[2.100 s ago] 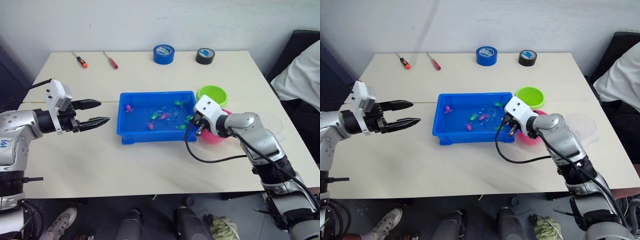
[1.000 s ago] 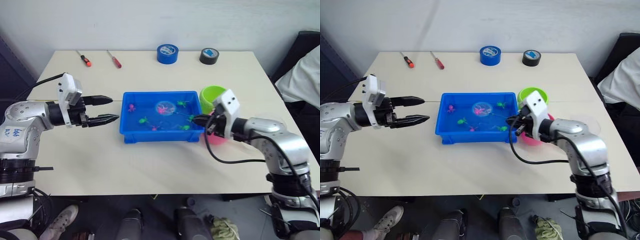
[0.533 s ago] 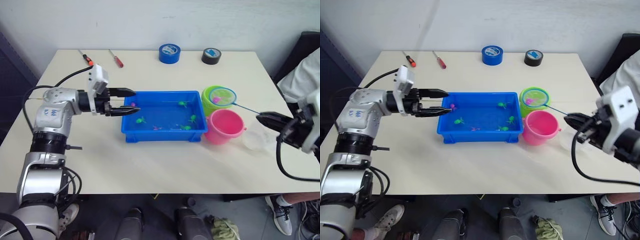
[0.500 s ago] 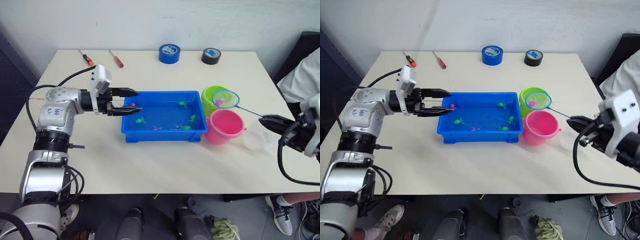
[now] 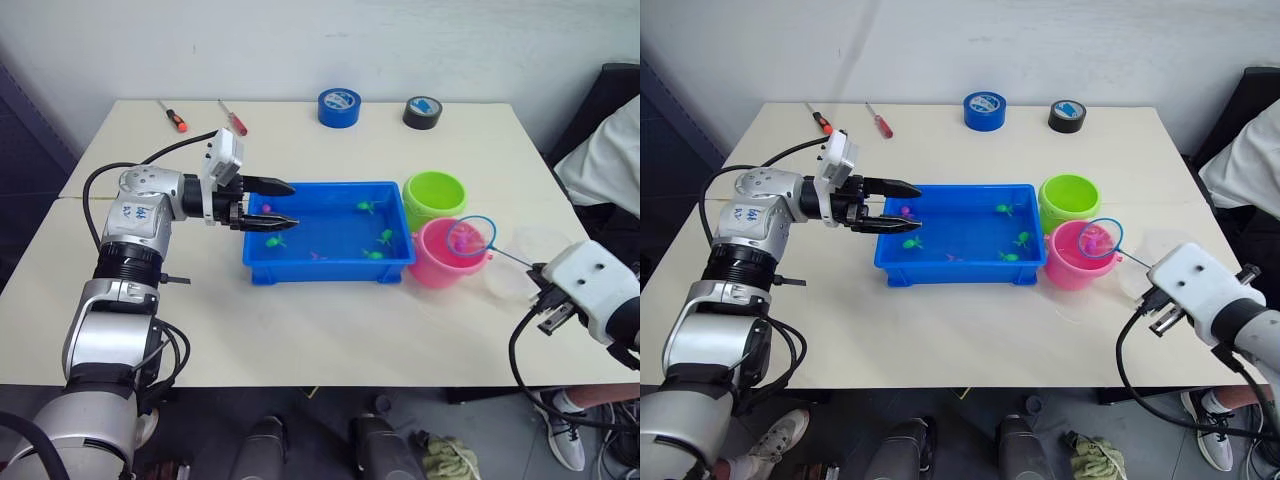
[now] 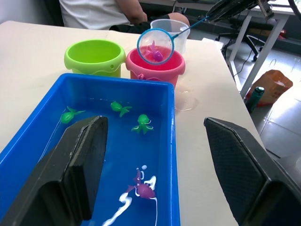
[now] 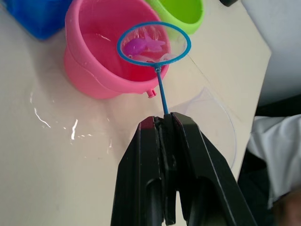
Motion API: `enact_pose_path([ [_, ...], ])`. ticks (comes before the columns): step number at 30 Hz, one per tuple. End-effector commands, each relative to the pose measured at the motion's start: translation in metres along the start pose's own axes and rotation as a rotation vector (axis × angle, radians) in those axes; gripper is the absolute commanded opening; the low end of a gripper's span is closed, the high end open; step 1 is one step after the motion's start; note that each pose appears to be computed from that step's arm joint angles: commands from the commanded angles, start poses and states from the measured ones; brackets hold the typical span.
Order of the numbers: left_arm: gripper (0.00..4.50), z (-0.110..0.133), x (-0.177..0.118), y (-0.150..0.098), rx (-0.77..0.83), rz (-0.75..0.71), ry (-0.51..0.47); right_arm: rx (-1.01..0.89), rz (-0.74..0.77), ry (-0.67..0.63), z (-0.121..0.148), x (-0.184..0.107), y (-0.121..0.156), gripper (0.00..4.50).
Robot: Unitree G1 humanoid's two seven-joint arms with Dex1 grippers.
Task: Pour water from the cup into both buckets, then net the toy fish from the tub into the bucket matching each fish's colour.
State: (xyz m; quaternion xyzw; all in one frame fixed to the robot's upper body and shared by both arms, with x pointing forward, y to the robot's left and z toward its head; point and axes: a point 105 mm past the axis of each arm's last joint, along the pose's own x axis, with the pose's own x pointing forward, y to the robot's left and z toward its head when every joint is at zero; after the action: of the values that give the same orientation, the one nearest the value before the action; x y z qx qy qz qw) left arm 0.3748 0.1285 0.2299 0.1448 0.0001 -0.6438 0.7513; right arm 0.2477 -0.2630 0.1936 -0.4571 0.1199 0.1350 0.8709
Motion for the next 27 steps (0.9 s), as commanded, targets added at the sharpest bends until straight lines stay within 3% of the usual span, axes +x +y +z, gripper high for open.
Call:
enact_pose_path([
  [1,3.58,0.010,-0.005,0.002,0.043,0.011,-0.015,-0.267,-0.067,0.005,0.003,-0.001,-0.006,0.00],
  [6,3.58,0.007,-0.010,0.001,0.037,0.033,-0.017,-0.549,-0.152,-0.010,-0.001,0.002,-0.005,0.00],
  [14,3.58,0.002,-0.016,-0.002,0.032,0.063,-0.017,-0.722,-0.230,-0.062,-0.007,0.007,0.004,0.00],
  [23,3.58,0.001,-0.017,-0.003,0.029,0.076,-0.016,-0.867,-0.327,-0.063,-0.019,0.001,0.015,0.00],
  [27,3.58,0.001,-0.018,-0.004,0.026,0.080,-0.020,-0.798,-0.331,-0.083,-0.017,-0.002,0.016,0.00],
])
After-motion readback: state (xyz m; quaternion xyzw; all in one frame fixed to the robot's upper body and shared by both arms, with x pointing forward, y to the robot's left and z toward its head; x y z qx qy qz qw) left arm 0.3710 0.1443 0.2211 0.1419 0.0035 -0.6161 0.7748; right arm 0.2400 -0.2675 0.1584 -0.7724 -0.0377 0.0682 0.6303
